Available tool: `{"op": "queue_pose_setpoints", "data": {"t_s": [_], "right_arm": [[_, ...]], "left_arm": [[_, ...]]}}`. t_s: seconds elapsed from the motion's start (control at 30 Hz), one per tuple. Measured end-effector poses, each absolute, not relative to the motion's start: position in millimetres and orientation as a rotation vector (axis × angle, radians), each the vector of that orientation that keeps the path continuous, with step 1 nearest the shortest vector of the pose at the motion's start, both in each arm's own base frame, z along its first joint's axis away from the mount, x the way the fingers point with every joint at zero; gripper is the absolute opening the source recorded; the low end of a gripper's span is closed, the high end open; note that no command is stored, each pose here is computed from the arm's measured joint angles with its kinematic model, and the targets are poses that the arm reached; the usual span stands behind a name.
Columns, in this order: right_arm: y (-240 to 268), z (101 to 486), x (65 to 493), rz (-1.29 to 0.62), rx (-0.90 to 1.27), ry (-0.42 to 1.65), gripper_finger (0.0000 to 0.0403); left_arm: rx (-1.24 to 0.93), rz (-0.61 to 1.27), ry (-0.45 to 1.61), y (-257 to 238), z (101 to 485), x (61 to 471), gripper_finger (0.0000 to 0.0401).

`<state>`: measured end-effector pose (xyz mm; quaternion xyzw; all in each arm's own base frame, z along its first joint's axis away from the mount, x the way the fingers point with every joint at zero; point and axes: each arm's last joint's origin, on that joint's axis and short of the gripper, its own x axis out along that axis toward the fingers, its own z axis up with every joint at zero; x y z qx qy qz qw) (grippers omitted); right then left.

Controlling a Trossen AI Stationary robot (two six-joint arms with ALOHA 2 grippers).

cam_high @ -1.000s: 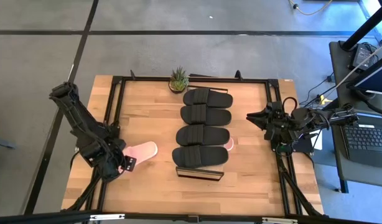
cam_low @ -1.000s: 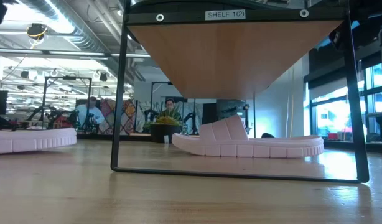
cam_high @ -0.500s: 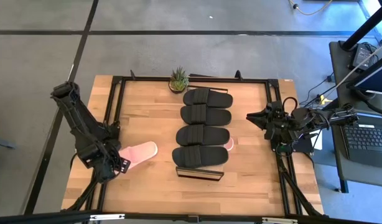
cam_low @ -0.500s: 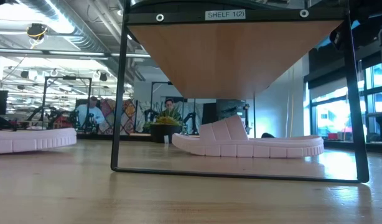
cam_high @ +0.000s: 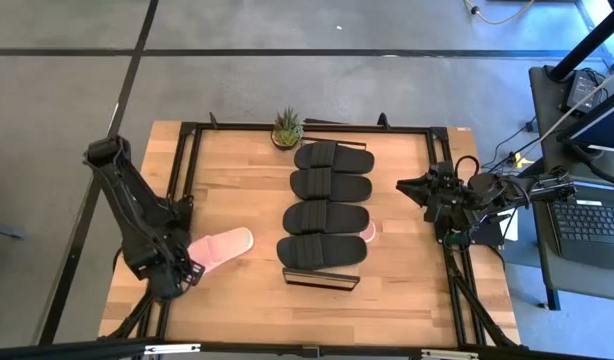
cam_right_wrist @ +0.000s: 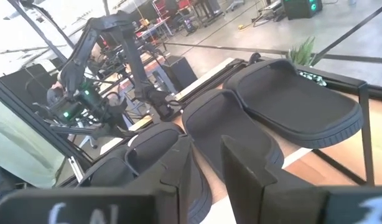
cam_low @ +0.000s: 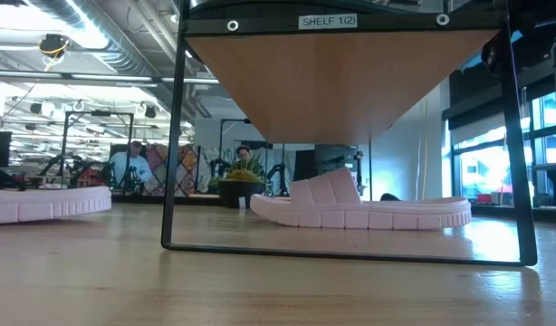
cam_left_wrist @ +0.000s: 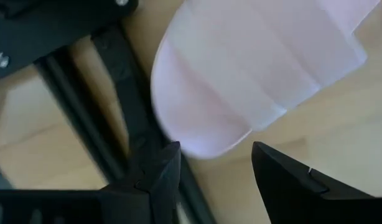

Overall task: Pick and place slides into the shelf
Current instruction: Put the pink slipper under the shelf

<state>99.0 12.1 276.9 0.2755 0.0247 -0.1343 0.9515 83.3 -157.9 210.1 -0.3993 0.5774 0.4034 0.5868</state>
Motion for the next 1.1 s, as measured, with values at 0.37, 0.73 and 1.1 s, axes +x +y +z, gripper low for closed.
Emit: {"op": "queue_pose_setpoints", "data": {"t_s": [0.37, 0.73, 1.1], "right_arm": [[12.0, 276.9, 99.0, -0.278, 0.61, 0.042, 0.0087], [12.0, 276.9, 99.0, -0.278, 0.637, 0.039, 0.0087], [12.0, 276.9, 99.0, -0.278, 0.619, 0.041, 0.0087]], "left_arm": [[-0.966, 0.971, 1.378, -154.9, 164.9, 86.8, 0.0188], [-0.997, 0.994, 1.313, -144.9, 152.1, 92.3, 0.0188], [-0.914, 1.15, 1.194, -122.6, 153.0, 99.1, 0.0188]]}}
